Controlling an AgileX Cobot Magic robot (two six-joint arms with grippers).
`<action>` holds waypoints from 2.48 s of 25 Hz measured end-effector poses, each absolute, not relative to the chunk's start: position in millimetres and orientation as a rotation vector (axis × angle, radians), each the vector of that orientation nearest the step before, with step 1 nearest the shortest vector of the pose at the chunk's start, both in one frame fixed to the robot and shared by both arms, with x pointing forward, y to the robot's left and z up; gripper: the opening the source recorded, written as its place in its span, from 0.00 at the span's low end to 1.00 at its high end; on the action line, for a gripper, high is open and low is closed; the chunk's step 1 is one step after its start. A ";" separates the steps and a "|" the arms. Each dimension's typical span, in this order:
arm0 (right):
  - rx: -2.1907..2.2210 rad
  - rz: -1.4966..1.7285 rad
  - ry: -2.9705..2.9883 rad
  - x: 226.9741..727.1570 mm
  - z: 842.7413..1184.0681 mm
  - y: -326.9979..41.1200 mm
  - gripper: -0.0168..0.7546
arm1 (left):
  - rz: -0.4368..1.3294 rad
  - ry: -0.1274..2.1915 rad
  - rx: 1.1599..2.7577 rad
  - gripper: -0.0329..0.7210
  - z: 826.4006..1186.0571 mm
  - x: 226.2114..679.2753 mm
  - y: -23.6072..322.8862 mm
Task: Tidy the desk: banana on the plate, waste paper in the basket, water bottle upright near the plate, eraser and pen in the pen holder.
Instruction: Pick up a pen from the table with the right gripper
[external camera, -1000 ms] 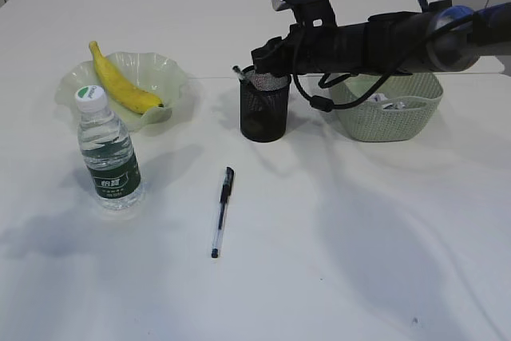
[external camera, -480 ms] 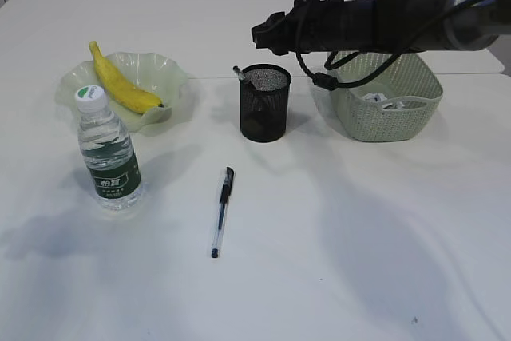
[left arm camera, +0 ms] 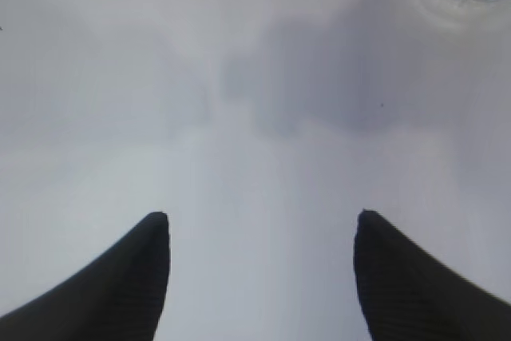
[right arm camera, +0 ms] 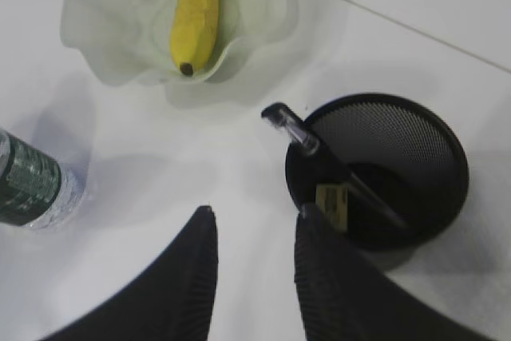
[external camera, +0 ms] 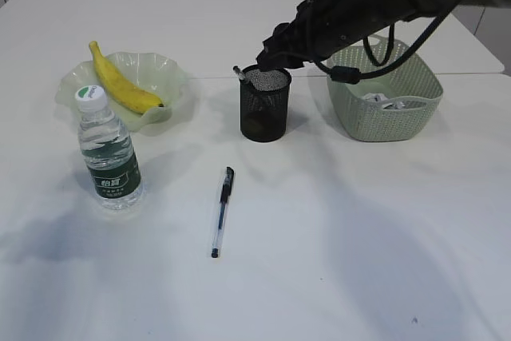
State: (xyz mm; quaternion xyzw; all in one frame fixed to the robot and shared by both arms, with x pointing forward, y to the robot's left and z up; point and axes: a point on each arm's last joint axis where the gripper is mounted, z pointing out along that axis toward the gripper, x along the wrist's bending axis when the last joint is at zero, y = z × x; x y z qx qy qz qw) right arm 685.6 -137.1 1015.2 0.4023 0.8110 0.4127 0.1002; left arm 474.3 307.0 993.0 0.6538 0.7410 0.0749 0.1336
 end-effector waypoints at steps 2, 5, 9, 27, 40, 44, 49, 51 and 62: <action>1.238 1.159 2.430 676.2 1027.9 -141.3 0.34 | 0.215 2.150 1.897 0.72 992.9 474.1 306.9; 1.325 1.053 2.470 660.6 1046.7 -149.0 0.34 | 0.214 2.150 1.897 0.72 992.9 474.0 306.9; 1.455 0.808 2.515 637.5 1064.9 -162.1 0.34 | 0.207 2.153 1.895 0.72 992.8 473.7 306.6; 1.856 0.424 2.306 563.8 1068.2 -66.1 0.34 | 0.169 2.164 1.871 0.72 992.7 472.9 304.5; 2.127 0.394 2.244 598.6 1008.3 -19.5 0.34 | 0.174 2.160 1.853 0.72 993.2 474.1 304.0; 2.175 0.355 2.235 615.6 991.4 -4.8 0.34 | 0.176 2.158 1.848 0.72 993.3 474.5 303.9; 2.186 0.373 2.222 631.0 977.9 7.1 0.35 | 0.164 2.161 1.834 0.72 993.4 474.6 303.0; 2.206 0.380 2.205 635.5 971.8 10.7 0.35 | 0.163 2.160 1.829 0.72 993.5 474.8 302.8; 2.221 0.264 2.194 641.5 932.5 13.1 0.47 | 0.167 2.157 1.815 0.72 993.8 475.7 302.5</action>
